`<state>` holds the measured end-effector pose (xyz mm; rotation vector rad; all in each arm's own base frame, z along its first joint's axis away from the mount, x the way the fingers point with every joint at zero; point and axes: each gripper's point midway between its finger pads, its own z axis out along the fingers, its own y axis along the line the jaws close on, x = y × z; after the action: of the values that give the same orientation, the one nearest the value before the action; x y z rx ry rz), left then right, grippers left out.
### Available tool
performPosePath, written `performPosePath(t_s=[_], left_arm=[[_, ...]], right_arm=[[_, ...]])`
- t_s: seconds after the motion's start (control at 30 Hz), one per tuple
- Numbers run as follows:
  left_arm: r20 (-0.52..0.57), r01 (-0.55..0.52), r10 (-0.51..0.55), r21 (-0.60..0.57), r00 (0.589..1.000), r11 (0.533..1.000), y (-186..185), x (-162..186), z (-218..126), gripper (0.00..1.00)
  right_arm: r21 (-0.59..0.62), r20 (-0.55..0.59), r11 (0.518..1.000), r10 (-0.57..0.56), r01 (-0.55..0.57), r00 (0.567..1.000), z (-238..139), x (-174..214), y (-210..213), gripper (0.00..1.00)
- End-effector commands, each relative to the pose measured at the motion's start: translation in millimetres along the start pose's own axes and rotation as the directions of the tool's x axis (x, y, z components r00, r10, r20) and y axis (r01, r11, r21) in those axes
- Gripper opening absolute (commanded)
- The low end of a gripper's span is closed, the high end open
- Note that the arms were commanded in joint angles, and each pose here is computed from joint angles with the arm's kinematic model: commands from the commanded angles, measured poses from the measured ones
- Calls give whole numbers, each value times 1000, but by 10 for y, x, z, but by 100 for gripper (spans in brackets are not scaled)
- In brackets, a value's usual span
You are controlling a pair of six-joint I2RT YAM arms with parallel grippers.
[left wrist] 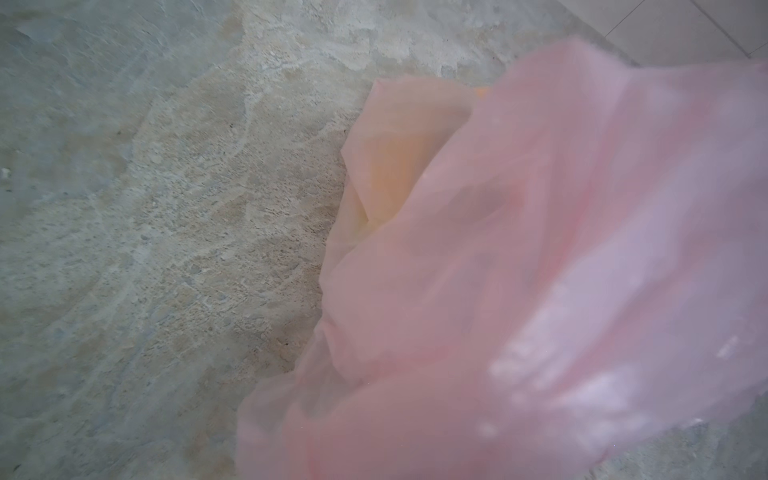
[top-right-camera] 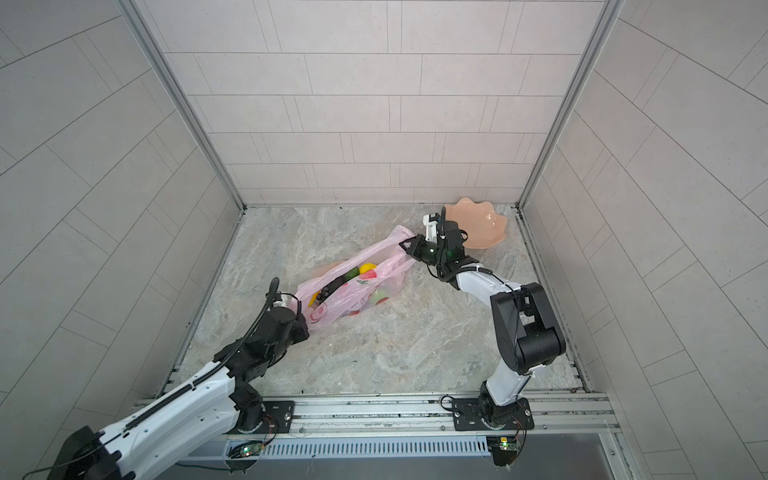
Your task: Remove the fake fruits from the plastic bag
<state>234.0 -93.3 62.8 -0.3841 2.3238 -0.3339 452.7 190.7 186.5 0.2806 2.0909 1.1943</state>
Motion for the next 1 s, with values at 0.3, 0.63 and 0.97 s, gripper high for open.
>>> performPosePath(t_s=[0.3,0.63,0.97], left_arm=[[-98,-138,163,221,982,965,-819,-22,154,0],[-143,-171,202,200,969,965,-885,57,288,0],[-156,-181,217,214,964,960,-966,117,311,0]], right_arm=[[102,-45,987,-117,121,992,-200,135,196,48],[353,-73,903,-232,243,970,-855,263,94,77],[510,-244,727,-390,459,888,-505,781,181,78]])
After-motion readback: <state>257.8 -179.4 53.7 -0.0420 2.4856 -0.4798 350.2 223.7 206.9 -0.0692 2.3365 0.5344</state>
